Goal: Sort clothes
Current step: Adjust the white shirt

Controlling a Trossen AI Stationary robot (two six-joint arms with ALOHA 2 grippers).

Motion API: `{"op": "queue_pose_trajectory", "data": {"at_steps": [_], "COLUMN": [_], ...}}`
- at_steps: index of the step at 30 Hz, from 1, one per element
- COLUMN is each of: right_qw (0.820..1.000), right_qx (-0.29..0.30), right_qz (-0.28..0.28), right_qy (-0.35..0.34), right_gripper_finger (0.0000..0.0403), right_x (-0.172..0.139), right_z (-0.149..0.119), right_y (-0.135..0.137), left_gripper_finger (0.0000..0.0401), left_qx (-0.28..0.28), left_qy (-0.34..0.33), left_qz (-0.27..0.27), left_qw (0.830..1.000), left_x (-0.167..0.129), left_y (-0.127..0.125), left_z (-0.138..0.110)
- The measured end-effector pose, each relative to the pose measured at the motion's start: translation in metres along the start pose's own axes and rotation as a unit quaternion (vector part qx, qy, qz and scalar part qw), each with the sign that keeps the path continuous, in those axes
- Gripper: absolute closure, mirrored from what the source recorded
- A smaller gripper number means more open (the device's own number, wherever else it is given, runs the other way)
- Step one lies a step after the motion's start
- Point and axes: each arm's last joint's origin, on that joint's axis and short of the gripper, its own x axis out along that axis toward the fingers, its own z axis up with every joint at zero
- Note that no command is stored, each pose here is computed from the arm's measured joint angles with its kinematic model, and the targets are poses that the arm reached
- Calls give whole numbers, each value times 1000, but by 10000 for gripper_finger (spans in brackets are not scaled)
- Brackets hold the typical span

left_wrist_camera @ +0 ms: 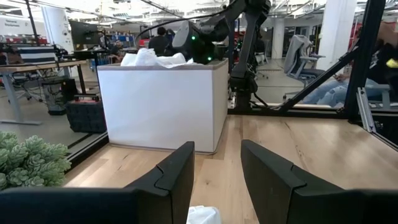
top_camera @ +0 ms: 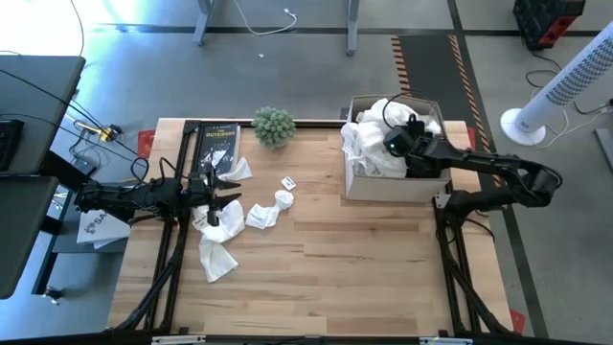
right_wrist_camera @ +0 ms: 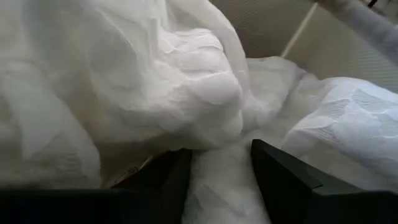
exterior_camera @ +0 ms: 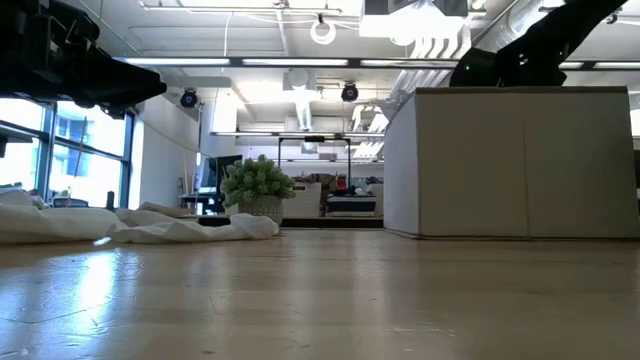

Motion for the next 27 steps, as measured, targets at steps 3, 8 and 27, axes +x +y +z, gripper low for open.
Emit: {"op": "queue_pose_trajectory", "data": {"at_steps": [3, 8, 27], "right_qw": [1000, 995, 871], "right_qx": [-12, -69, -98], "right_qz": [13, 57, 473], "right_qy": [8, 35, -91], "right_gripper_finger": [232, 232, 231], "right_x": [1, -26, -120], "right_z": [0, 27, 83], "right_y": [2, -1, 56], "left_gripper_finger": [270, 270, 270], "left_qx": [0, 0, 0], "left_qy": [0, 0, 0], "left_qz": [0, 0, 0], "left_qw": [1000, 1000, 1000], "left_x": [0, 0, 0], "left_y": [0, 0, 0], "left_z": [0, 0, 0]}}
